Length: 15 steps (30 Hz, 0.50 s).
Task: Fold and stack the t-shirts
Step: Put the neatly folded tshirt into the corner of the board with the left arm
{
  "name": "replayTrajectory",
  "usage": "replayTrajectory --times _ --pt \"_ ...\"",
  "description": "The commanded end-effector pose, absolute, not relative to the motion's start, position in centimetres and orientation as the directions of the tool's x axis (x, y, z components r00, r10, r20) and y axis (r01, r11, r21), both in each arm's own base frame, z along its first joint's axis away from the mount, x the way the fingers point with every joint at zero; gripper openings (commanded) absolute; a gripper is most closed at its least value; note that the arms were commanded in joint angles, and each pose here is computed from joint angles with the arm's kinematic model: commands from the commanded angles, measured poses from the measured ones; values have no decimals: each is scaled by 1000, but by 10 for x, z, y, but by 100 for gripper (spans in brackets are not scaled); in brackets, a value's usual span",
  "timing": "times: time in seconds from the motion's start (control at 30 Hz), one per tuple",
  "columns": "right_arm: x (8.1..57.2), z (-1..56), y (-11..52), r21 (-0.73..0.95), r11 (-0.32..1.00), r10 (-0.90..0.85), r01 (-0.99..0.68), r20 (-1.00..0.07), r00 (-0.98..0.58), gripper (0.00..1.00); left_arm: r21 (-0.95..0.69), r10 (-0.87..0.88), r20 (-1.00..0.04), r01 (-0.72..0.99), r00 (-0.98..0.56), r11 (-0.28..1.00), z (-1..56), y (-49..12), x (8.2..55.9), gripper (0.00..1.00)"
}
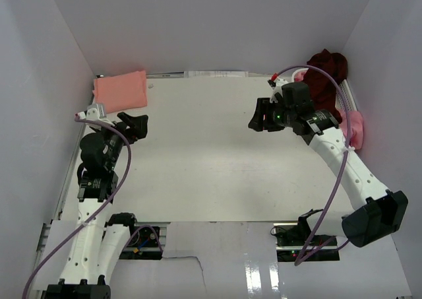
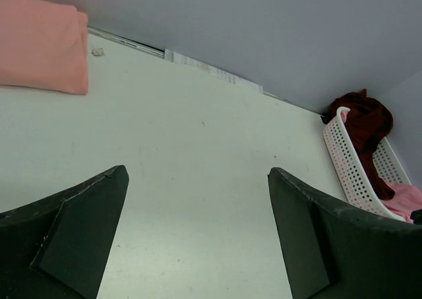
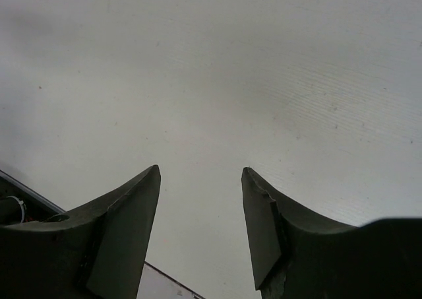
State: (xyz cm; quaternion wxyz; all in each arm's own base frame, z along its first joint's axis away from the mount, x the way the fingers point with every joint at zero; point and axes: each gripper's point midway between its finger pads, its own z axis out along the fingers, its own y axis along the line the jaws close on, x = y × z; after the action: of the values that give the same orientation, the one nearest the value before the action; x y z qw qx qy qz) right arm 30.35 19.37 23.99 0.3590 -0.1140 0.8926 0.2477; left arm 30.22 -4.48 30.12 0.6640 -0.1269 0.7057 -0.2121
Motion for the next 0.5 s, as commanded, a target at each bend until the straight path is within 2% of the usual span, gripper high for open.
replayTrajectory --times 0.0,0.2,0.33,0.47 --pt "303 268 180 342 869 48 -358 -778 -627 59 -487 -465 -870 133 -165 863 291 -57 284 98" --pt "300 283 162 316 901 90 -299 -808 -582 57 -493 -475 -870 253 -133 832 323 -73 262 98" --pt "291 292 163 294 885 58 -360 -838 -542 58 -513 -499 -858 275 -123 813 331 -77 257 98" --pt "280 303 159 286 875 58 -390 -862 -503 72 -494 -483 -868 283 -112 822 333 -76 253 98"
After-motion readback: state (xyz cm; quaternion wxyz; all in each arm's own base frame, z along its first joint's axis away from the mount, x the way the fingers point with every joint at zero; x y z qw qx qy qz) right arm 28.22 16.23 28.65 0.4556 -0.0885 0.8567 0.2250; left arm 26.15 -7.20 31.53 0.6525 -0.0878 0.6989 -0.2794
